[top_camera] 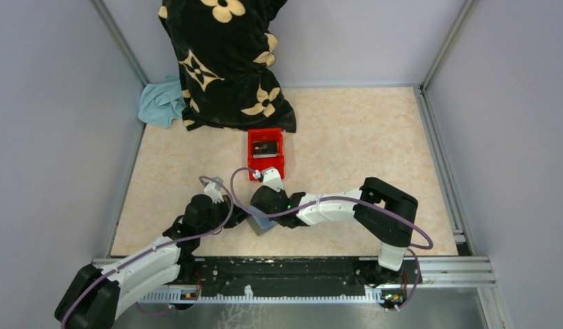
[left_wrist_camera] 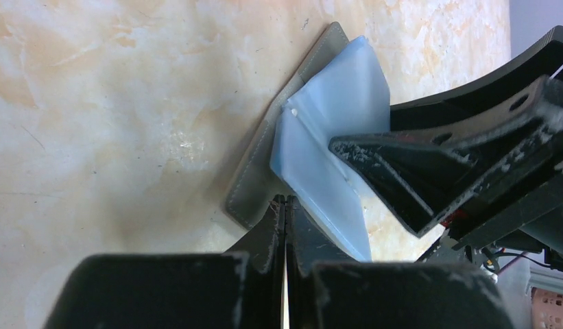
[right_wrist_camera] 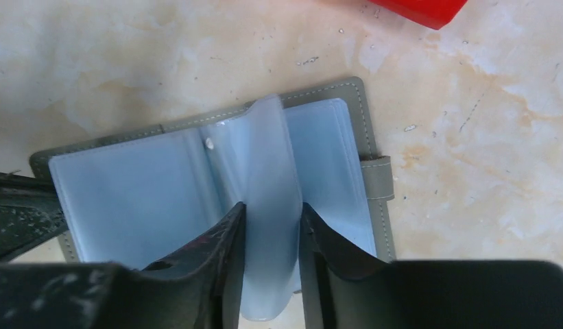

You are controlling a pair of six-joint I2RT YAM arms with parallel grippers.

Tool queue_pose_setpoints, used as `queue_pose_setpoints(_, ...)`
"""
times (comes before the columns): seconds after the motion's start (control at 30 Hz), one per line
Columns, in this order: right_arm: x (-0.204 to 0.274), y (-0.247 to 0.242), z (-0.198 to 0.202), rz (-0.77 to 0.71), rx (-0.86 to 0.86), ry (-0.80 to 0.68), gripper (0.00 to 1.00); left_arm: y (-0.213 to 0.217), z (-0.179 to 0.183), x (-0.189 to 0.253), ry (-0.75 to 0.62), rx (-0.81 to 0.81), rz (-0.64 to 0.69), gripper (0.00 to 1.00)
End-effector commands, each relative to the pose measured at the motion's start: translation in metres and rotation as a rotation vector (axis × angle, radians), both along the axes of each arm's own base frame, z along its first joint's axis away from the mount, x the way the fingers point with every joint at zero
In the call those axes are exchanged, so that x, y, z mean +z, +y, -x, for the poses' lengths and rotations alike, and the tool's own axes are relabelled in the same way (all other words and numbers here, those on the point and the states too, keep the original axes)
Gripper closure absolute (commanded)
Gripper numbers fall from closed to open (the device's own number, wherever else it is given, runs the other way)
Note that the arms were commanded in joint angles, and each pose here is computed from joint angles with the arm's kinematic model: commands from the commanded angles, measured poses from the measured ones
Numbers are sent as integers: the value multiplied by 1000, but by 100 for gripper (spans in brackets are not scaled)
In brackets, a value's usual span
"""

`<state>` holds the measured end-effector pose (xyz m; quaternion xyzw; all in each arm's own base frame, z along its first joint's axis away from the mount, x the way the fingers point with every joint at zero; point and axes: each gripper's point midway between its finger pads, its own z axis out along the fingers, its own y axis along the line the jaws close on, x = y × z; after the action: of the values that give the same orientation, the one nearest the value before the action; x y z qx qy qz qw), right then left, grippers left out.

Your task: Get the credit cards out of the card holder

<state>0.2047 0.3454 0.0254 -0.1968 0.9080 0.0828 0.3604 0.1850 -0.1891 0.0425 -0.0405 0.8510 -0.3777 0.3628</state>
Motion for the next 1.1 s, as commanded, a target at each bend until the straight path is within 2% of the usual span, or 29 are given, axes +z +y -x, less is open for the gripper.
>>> queue_pose_setpoints(0.0, -26, -18, 11, 94, -12, 60, 76, 4, 2, -5, -3, 7, -15, 100)
queue_pose_setpoints(0.13, -23, -18, 11, 79, -16, 57, 92, 4, 2, -5, -2, 11, -15, 100)
queue_pose_setpoints(0.2, -18, -16, 10, 62, -18, 49, 96, 4, 2, -5, -2, 10, -15, 100)
queue_pose_setpoints(0.23, -14, -14, 9, 51, -18, 42, 92, 4, 2, -5, -2, 9, -16, 100)
queue_pose_setpoints(0.27, -7, -12, 7, 32, -20, 31, 83, 4, 2, -5, -2, 7, -16, 100)
queue_pose_setpoints(0.33, 6, -8, 5, -7, -22, 9, 53, 4, 2, -5, -3, 5, -17, 100)
queue_pose_setpoints(0.37, 14, -6, 3, -32, -20, -5, 42, 4, 2, -5, -6, 4, -17, 100)
queue_pose_setpoints(0.43, 28, -3, 1, -80, -20, -33, 28, 3, 2, -4, -9, 1, -17, 98)
queue_pose_setpoints(0.53, 63, -5, -3, -164, -26, -91, 22, 3, 1, -1, -18, 2, -11, 79)
queue_pose_setpoints(0.63, 74, -18, -8, -193, -52, -111, 21, 5, -2, 4, -30, 19, -11, 46)
queue_pose_setpoints(0.67, 75, -24, -10, -204, -66, -107, 21, 6, -3, 7, -38, 28, -14, 38)
queue_pose_setpoints(0.77, 72, -47, -17, -226, -110, -110, 21, 8, -7, 20, -60, 46, -14, 20)
queue_pose_setpoints(0.87, 66, -72, -25, -237, -165, -104, 23, 10, -11, 38, -103, 63, 0, 13)
queue_pose_setpoints(1.07, 55, -106, -33, -301, -234, -65, 24, 12, -17, 66, -171, 89, 23, 11)
